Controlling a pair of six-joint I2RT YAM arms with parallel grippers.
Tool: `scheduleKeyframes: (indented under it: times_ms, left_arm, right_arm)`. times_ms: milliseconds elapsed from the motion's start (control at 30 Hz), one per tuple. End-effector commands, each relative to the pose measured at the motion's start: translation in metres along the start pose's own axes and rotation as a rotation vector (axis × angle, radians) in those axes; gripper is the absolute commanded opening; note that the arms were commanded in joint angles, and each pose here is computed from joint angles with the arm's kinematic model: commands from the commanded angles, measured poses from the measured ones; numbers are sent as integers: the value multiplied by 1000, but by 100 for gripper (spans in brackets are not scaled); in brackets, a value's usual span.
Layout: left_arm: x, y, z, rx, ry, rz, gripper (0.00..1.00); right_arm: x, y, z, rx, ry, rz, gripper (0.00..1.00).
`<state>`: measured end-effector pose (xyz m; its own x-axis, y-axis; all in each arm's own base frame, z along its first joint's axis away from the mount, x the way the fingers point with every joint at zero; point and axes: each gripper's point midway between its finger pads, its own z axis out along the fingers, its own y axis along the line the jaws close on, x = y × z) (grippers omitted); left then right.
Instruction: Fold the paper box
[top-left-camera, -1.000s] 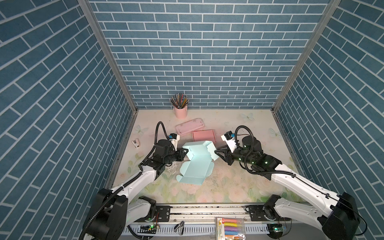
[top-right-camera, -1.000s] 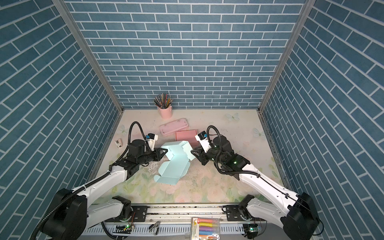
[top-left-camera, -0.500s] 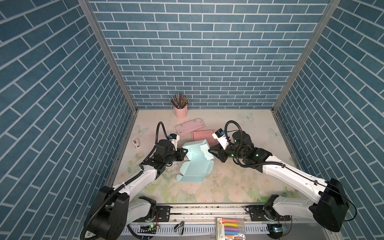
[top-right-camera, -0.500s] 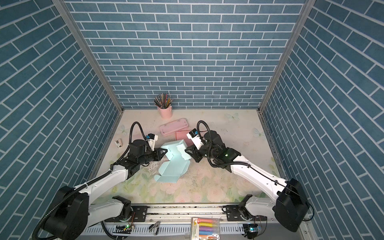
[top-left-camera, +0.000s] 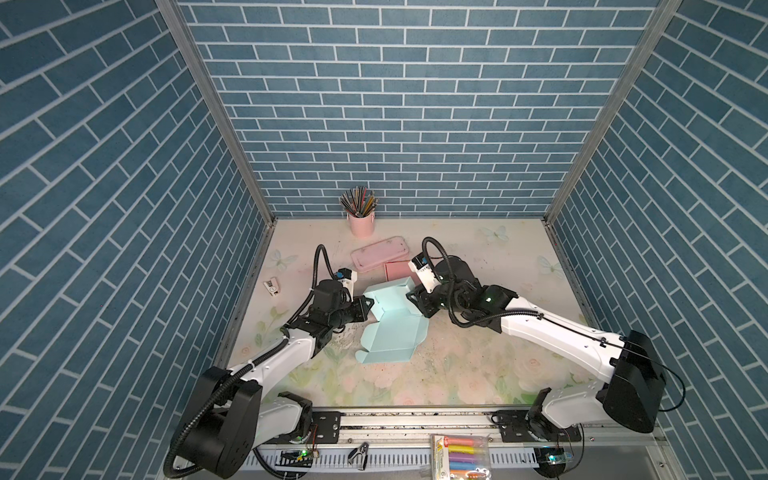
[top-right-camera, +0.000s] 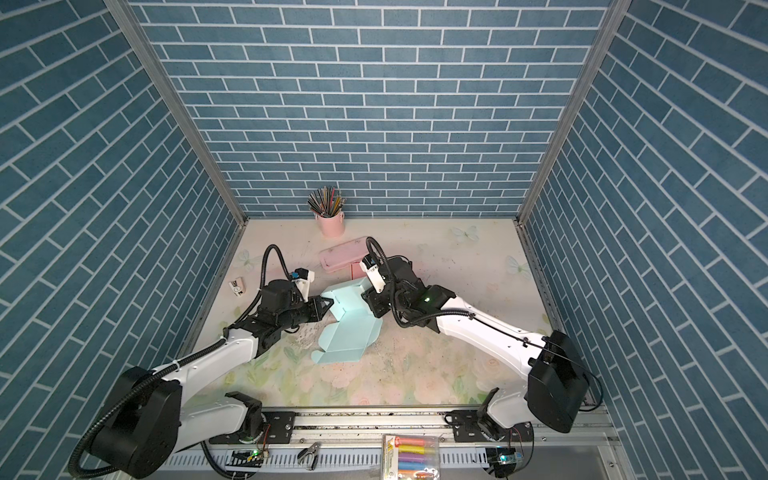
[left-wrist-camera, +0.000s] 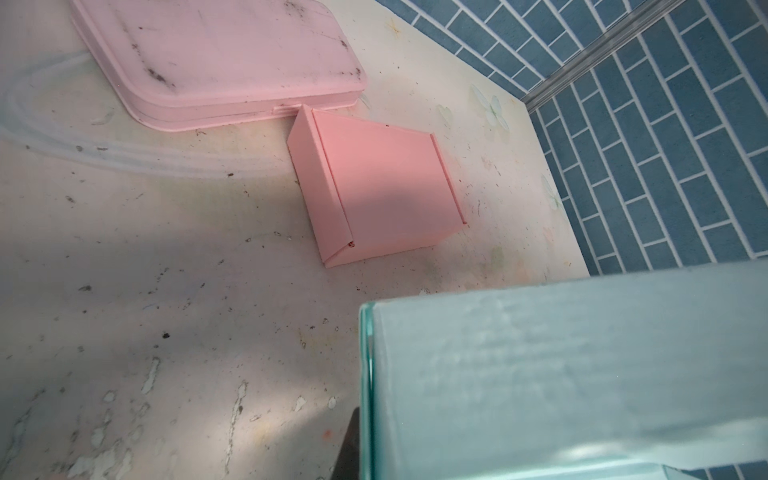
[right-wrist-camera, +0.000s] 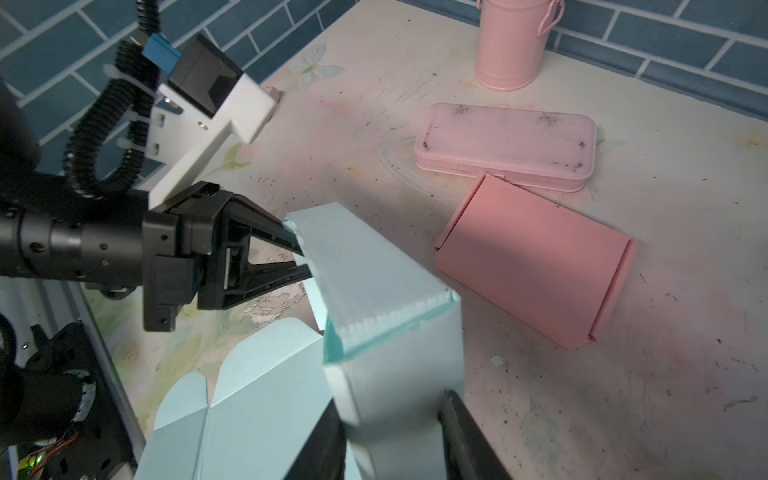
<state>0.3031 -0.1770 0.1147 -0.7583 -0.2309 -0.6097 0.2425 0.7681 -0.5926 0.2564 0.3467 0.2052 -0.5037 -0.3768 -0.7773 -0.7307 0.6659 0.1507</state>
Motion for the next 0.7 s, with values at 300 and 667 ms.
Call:
scheduleKeyframes:
  times_ms: [300,667]
  left_arm:
    - [3,-2,7,-16,3,-76,5]
    - [0,-21,14,19,9,-108,5]
  right_arm:
    - [0,-28,22,334,83,-21,38]
    - [-2,-45,24,531,148,-136,31]
